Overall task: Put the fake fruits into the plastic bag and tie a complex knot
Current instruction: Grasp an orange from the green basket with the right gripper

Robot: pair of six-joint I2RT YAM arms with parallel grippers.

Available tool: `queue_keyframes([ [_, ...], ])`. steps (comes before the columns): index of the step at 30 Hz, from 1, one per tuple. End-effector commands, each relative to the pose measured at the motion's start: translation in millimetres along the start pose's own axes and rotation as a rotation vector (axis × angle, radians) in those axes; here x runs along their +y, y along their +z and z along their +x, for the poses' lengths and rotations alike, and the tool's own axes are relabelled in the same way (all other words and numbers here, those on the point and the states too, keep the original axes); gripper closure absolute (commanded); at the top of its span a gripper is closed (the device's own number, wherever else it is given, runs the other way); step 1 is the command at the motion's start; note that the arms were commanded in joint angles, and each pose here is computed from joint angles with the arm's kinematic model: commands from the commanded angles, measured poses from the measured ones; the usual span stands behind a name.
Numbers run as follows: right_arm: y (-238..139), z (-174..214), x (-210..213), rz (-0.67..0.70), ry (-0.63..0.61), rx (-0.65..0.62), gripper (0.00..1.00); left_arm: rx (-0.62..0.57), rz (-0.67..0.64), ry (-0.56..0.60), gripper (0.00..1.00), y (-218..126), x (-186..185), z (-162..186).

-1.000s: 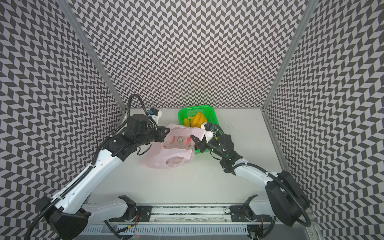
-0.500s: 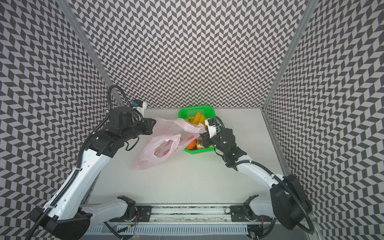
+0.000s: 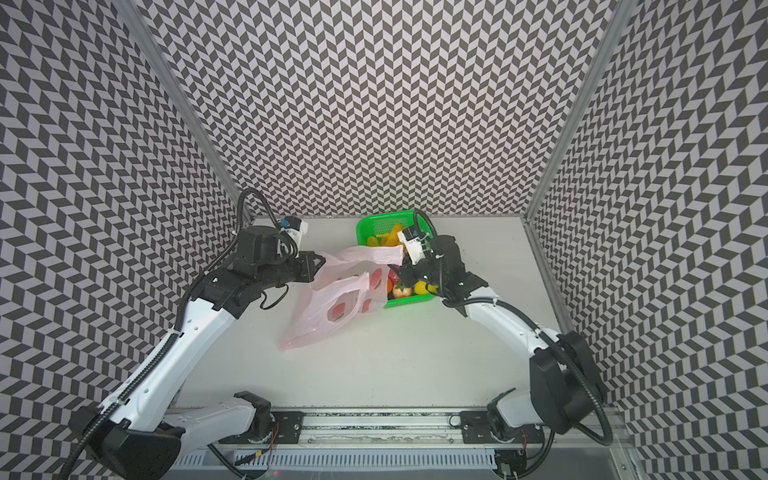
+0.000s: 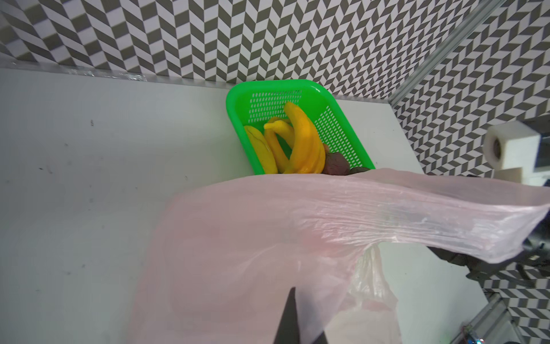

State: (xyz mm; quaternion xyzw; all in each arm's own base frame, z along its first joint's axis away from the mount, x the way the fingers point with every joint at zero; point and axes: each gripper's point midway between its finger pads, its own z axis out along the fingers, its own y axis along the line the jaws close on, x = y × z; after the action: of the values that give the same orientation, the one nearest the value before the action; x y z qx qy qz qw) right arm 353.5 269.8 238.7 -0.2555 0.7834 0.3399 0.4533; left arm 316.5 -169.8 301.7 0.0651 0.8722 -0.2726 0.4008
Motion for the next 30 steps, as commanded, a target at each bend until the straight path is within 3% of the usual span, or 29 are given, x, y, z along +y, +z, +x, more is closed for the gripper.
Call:
queue_keyframes([
  [1,-19.9,-4.2,4.9,0.000,-0.015,0.009,0.52,-0.048,0.087,-0.058,1.00,1.0,-14.7,-14.8],
  [7,-58.5,-8.1,5.8,0.035,0.005,0.013,0.17,-0.028,0.075,-0.094,1.00,11.3,-8.8,-15.0],
  [12,-94.3,-11.5,5.8,0.081,-0.003,-0.021,0.01,-0.041,0.044,-0.150,1.00,10.9,4.5,-28.7],
  [18,-112.0,-17.5,-20.5,0.174,0.051,-0.029,0.01,-0.028,0.111,-0.209,1.00,19.3,1.5,-36.4],
  [25,-75.1,7.8,-50.4,0.204,0.172,0.051,0.09,-0.007,0.157,-0.218,1.00,24.5,-3.7,-35.8],
  [30,-37.8,24.4,-67.2,0.293,0.152,0.151,0.12,-0.009,0.168,-0.213,1.00,22.5,-4.6,-35.4],
])
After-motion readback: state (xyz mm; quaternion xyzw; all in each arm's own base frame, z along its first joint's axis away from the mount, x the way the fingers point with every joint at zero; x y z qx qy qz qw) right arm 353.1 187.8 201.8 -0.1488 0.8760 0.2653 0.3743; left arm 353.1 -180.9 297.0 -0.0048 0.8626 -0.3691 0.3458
